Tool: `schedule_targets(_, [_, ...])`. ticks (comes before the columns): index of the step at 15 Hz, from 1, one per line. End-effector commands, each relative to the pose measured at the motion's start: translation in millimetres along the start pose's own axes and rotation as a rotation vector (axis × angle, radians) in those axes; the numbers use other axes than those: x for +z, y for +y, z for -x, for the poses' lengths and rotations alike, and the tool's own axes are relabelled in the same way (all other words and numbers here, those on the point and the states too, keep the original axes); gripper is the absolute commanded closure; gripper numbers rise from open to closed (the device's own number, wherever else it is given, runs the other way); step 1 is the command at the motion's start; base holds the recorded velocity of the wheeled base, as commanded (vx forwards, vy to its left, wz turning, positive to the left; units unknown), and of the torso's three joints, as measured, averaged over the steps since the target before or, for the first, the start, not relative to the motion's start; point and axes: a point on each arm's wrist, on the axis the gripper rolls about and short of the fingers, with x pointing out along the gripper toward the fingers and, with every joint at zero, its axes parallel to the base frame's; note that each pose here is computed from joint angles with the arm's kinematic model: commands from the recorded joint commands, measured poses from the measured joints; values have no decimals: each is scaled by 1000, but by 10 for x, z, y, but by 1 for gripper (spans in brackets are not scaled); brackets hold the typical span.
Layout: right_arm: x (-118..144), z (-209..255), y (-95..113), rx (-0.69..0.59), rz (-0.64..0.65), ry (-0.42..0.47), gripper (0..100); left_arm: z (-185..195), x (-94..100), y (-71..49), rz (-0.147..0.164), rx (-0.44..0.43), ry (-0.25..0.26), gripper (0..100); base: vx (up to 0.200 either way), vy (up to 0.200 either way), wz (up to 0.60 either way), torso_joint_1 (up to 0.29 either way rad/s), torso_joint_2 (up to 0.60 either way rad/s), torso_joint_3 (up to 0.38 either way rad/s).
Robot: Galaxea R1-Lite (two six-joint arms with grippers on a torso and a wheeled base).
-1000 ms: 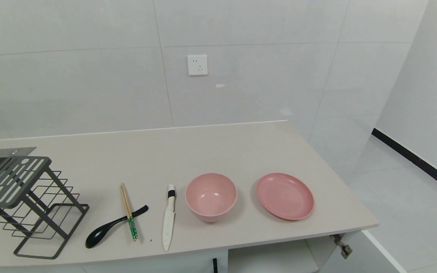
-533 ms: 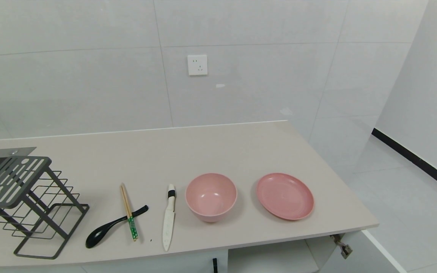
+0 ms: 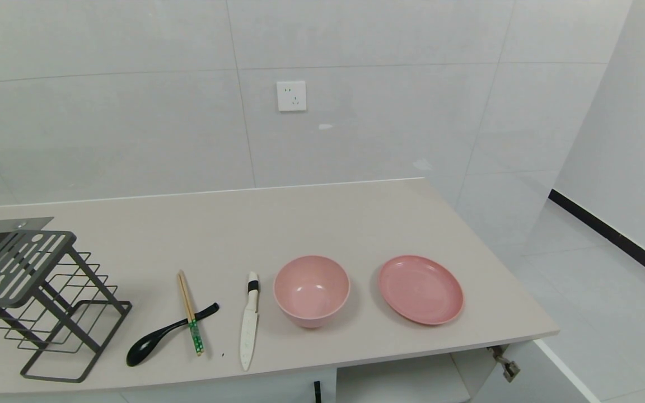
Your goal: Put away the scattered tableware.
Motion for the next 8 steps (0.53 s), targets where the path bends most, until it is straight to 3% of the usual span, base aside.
schedule_targets(1, [201, -124, 0, 38, -39, 145, 0, -1, 0, 0, 0, 0, 1, 0, 0, 0, 0, 0, 0, 0])
schedule_targets(3, [212, -356, -52, 42, -80, 300, 0, -1, 0, 0, -2, 0, 1, 0, 0, 0, 0, 0, 0, 0])
schedule_targets(8, [289, -868, -112, 124, -98, 432, 0, -1, 0, 0, -2, 0, 1, 0, 0, 0, 0, 0, 0, 0])
